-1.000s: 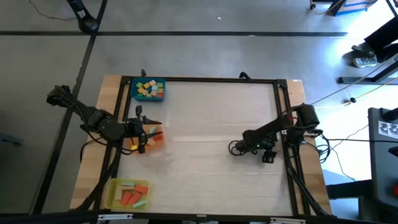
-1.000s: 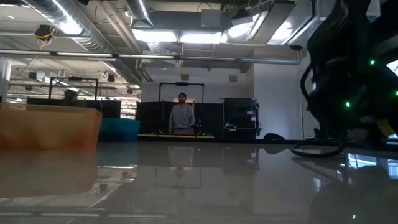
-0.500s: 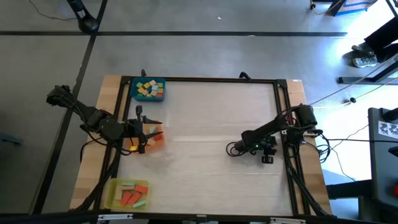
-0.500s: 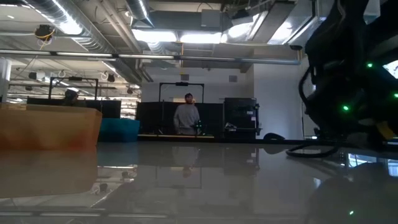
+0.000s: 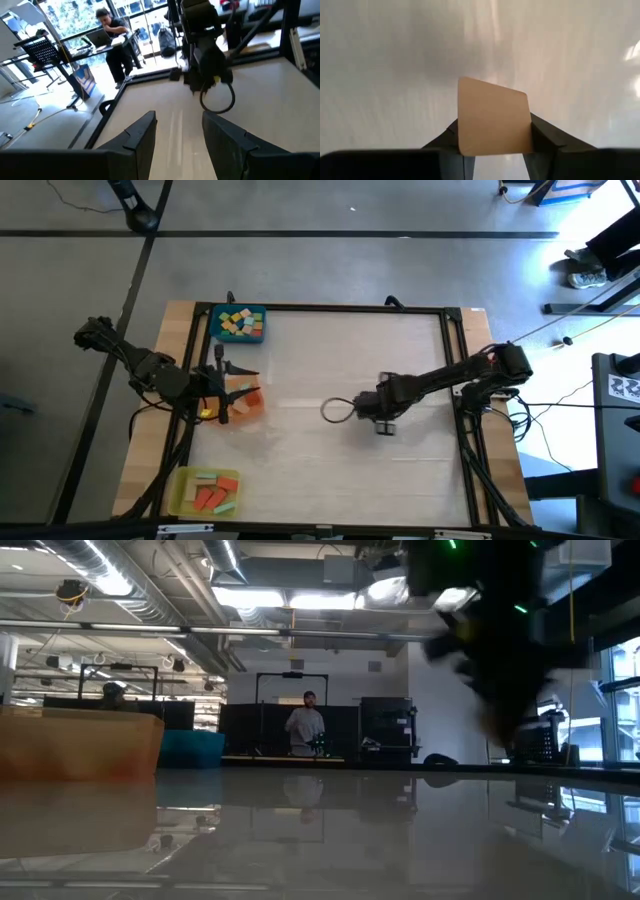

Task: Sort blocks by size
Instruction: Put the light brown triangular block into the orange bin

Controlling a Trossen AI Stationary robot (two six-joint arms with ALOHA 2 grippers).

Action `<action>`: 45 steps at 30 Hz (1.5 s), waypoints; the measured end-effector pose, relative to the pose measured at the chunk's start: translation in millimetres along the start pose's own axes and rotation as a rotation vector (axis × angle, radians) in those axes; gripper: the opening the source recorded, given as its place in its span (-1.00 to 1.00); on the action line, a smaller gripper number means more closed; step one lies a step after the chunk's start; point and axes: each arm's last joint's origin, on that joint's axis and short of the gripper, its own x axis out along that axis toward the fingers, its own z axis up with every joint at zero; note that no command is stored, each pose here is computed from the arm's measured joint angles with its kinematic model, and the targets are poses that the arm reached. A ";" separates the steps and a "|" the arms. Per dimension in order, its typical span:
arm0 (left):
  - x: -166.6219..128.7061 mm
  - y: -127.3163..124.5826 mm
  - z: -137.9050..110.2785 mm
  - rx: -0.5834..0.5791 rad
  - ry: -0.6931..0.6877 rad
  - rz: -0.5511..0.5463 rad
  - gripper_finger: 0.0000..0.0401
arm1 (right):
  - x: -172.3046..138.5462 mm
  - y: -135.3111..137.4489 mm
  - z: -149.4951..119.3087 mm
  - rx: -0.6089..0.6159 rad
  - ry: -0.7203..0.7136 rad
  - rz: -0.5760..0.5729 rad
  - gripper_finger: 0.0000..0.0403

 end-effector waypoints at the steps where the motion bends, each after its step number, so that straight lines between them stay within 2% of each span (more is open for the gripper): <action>1: -1.1 1.2 2.0 -0.009 -0.008 0.001 -0.25 | -6.4 -0.1 7.0 0.008 -0.086 -0.007 -0.39; 7: -9.1 9.8 10.5 -0.054 -0.052 0.006 -0.25 | -28.7 3.3 47.0 0.002 -0.533 -0.009 -0.38; 13: -14.8 16.0 17.3 -0.118 -0.119 0.013 -0.25 | -43.4 -3.6 82.8 0.026 -0.889 0.020 -0.39; 21: -16.0 17.4 18.7 -0.143 -0.133 0.014 -0.25 | -36.9 -16.7 127.0 0.032 -1.233 0.145 -0.39; 24: -16.0 17.4 18.8 -0.157 -0.134 0.014 -0.25 | -28.4 -19.1 144.3 0.060 -1.364 0.157 -0.39; 28: -16.0 17.3 18.5 -0.166 -0.132 0.013 -0.25 | -19.0 -25.0 172.9 0.089 -1.439 0.155 -0.39; 37: -19.5 20.7 20.6 -0.198 -0.158 0.013 -0.25 | -12.3 -33.8 258.9 0.109 -1.543 0.167 -0.39; 45: -28.8 29.7 22.0 -0.240 -0.197 0.016 -0.25 | 0.2 -29.4 305.0 0.103 -1.535 0.171 -0.33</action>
